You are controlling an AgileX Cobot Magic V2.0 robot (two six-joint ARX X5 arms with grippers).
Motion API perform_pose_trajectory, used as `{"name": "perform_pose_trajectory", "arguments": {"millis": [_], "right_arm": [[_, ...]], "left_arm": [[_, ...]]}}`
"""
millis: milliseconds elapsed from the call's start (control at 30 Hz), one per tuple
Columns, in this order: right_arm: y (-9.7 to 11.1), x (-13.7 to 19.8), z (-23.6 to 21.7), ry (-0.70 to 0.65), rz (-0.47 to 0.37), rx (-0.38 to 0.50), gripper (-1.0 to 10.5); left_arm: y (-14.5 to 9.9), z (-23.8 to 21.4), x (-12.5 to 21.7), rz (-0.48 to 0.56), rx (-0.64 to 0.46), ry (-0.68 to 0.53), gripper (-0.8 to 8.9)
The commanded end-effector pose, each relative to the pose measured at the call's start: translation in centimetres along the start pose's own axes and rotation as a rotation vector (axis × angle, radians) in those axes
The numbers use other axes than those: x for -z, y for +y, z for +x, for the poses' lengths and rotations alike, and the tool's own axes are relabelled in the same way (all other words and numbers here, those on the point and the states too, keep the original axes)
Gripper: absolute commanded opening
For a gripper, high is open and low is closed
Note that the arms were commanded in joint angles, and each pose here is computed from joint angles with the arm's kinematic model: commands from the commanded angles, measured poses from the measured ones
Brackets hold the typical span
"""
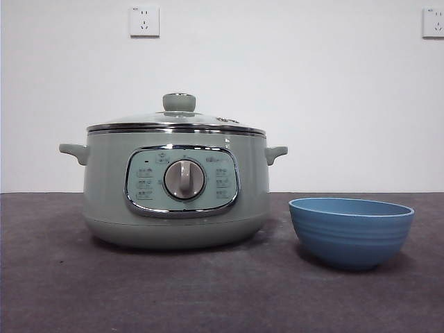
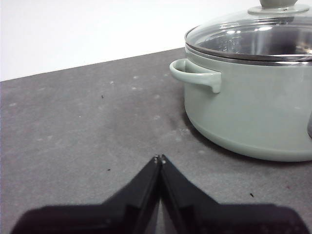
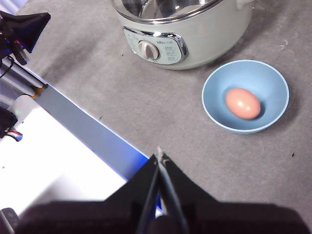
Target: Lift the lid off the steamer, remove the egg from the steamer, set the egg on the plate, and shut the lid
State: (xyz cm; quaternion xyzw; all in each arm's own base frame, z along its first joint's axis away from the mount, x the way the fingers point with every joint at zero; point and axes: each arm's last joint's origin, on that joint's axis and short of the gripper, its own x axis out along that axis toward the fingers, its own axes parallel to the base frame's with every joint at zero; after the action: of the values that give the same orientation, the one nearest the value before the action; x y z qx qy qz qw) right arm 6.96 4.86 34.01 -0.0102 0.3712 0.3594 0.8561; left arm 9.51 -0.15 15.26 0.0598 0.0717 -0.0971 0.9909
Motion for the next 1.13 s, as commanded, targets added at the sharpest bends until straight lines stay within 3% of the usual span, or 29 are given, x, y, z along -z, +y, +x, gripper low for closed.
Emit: {"name": "perform_pose_trajectory", "arguments": {"millis": [33, 400, 767, 867, 1000, 1133], "right_arm": [[0.1, -0.1, -0.1, -0.009, 0.005, -0.001, 0.0], [0.0, -0.1, -0.1, -0.009, -0.003, 0.003, 0.0], [-0.7, 0.1, -0.7, -0.044, -0.043, 0.239, 0.0], [-1.0, 0.1, -1.6, -0.161, 0.005, 0.29, 0.0], [-1.9, 1.2, -2.0, -0.46, 0.014, 0.41, 0.0], [-4.5, 4.8, 1.9, -0.64, 0.03, 0.51, 0.0]], "left_arm": [[0.0, 0.1, 0.4, -0.015, -0.006, 0.008, -0.03], [0.0, 0.1, 0.4, -0.015, -0.006, 0.008, -0.03], [0.0, 0.1, 0.4, -0.015, -0.006, 0.008, -0.03], [0.0, 0.1, 0.4, -0.015, -0.007, 0.008, -0.03], [0.0, 0.1, 0.4, -0.015, -0.007, 0.008, -0.03], [0.0, 0.1, 0.4, -0.015, -0.006, 0.008, -0.03]]}}
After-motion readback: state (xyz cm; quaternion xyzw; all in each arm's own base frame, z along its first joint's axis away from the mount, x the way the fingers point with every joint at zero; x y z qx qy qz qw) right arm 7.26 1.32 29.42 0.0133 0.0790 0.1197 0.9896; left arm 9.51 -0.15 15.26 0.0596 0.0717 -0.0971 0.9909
